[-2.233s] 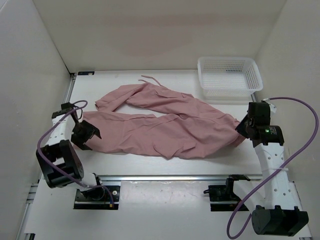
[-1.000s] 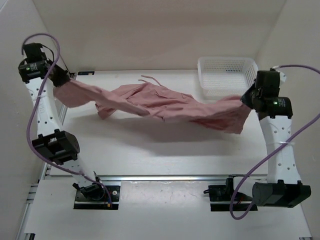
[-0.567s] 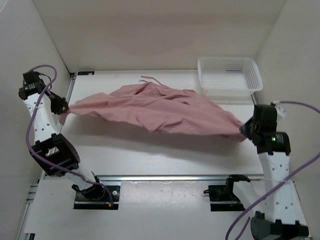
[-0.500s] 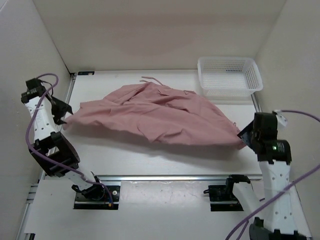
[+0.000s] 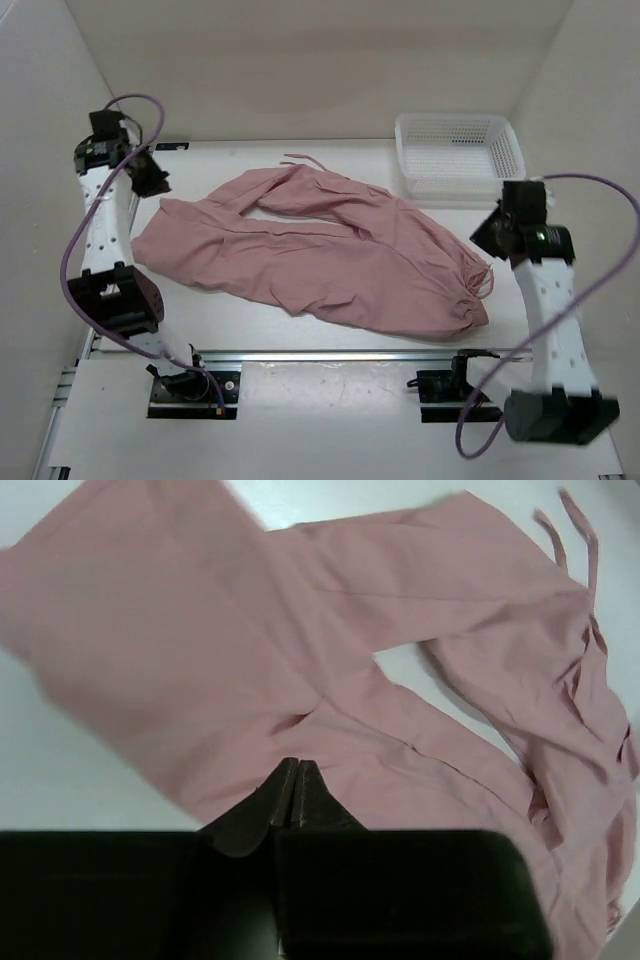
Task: Fold and stack the trousers
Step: Flatten the trousers out
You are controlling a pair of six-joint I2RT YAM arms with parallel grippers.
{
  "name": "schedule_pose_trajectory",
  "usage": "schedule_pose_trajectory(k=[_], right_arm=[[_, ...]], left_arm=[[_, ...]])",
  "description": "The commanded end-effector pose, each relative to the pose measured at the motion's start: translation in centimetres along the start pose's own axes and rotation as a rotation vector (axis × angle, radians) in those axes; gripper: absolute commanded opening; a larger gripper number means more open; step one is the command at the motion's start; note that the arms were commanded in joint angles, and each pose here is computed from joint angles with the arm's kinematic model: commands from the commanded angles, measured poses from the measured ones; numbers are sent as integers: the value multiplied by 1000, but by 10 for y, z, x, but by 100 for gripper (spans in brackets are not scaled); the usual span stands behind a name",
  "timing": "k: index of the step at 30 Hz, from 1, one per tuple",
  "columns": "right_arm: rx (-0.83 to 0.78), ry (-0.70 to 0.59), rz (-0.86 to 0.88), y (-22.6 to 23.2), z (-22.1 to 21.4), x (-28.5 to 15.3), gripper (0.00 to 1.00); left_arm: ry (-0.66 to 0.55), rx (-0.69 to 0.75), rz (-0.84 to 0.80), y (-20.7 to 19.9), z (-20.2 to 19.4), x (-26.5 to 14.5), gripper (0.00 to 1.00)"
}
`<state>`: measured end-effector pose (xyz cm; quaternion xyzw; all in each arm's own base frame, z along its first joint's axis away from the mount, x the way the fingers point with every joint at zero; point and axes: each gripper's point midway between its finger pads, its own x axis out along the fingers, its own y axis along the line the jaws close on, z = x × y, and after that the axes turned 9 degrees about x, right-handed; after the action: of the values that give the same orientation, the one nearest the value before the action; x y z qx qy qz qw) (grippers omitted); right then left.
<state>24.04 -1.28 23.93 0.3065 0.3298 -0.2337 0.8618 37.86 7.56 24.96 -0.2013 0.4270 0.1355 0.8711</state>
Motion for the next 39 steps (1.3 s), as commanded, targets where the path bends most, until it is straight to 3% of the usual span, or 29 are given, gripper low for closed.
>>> schedule_pose_trajectory(k=[1,3,4,5,6,8,10,13,15,21,22,27,28,30,31,32,36,39], right_arm=[[-94,194,170,51,-19,37,0],[-94,274,191,63,-31,61,0],[-107,311,204,66,-37,67,1],[-105,367,192,66,-47,78,8],[-105,374,187,67,-48,84,28],[-92,349,123,56,-41,101,58],[-49,356,68,39,-41,113,69],[70,344,19,14,-22,133,71],[139,413,26,10,-30,140,70],[249,464,-49,1,-38,174,68],[257,463,-63,0,-37,179,68],[335,469,-154,-7,-40,208,68],[344,465,-169,-9,-41,214,68],[377,444,-197,-14,-42,220,61],[385,444,-218,-17,-44,223,56],[383,436,-227,-20,-44,227,51],[375,429,-270,-29,-48,237,3],[353,363,-271,-30,-33,230,0]], left_arm=[[77,147,-78,-47,-8,30,13],[155,162,-60,-57,-17,63,35],[175,189,-72,-70,-23,73,69],[181,204,-80,-79,-20,77,80],[243,214,-69,-83,-31,102,88],[250,255,-50,-98,-32,116,96],[300,271,-42,-104,-43,142,97],[290,274,-28,-116,-41,163,97],[275,296,-36,-129,-41,169,97],[335,295,-13,-129,-58,206,97],[347,295,-8,-127,-62,211,96],[333,280,-49,-136,-60,217,72],[328,279,-61,-139,-58,215,57],[319,279,-64,-140,-55,214,36],[313,278,-77,-144,-53,212,17],[316,277,-85,-145,-54,212,10],[289,276,-107,-151,-45,206,10],[225,279,-114,-156,-26,182,10]])
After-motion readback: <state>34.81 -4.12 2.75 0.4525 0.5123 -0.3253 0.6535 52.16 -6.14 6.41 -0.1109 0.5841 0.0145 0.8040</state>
